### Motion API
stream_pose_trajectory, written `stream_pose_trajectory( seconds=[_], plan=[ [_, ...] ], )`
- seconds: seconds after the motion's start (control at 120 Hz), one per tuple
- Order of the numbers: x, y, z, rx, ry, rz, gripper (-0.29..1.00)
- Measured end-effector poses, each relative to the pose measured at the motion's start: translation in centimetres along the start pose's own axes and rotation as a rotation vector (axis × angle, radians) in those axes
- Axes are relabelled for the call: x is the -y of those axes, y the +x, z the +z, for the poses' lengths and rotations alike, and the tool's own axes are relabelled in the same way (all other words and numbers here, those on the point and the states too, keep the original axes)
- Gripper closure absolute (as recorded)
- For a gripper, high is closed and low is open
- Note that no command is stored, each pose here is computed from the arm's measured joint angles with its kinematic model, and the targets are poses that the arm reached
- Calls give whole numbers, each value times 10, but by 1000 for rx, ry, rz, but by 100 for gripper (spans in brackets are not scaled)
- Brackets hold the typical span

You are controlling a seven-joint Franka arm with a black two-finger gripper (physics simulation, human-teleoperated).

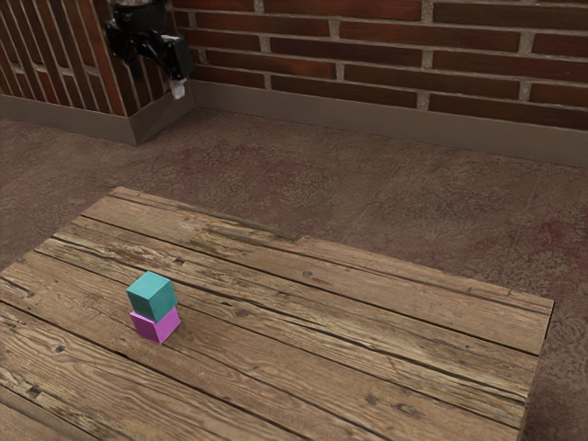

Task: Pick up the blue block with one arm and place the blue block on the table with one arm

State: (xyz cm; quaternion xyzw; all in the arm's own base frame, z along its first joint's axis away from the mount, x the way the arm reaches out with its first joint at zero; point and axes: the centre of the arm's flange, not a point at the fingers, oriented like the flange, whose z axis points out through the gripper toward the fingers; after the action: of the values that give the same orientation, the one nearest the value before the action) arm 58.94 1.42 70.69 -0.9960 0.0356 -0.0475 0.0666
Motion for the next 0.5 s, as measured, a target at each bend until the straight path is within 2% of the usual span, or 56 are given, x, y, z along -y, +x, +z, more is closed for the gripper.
stream_pose_trajectory(
  seconds=[0.267,0.392,0.5],
  plan=[
    [8,1,30,64,-1,-12,0],
    [13,-27,94,169,-30,-18,0],
    [48,-51,137,168,-59,-85,0]
  ],
)
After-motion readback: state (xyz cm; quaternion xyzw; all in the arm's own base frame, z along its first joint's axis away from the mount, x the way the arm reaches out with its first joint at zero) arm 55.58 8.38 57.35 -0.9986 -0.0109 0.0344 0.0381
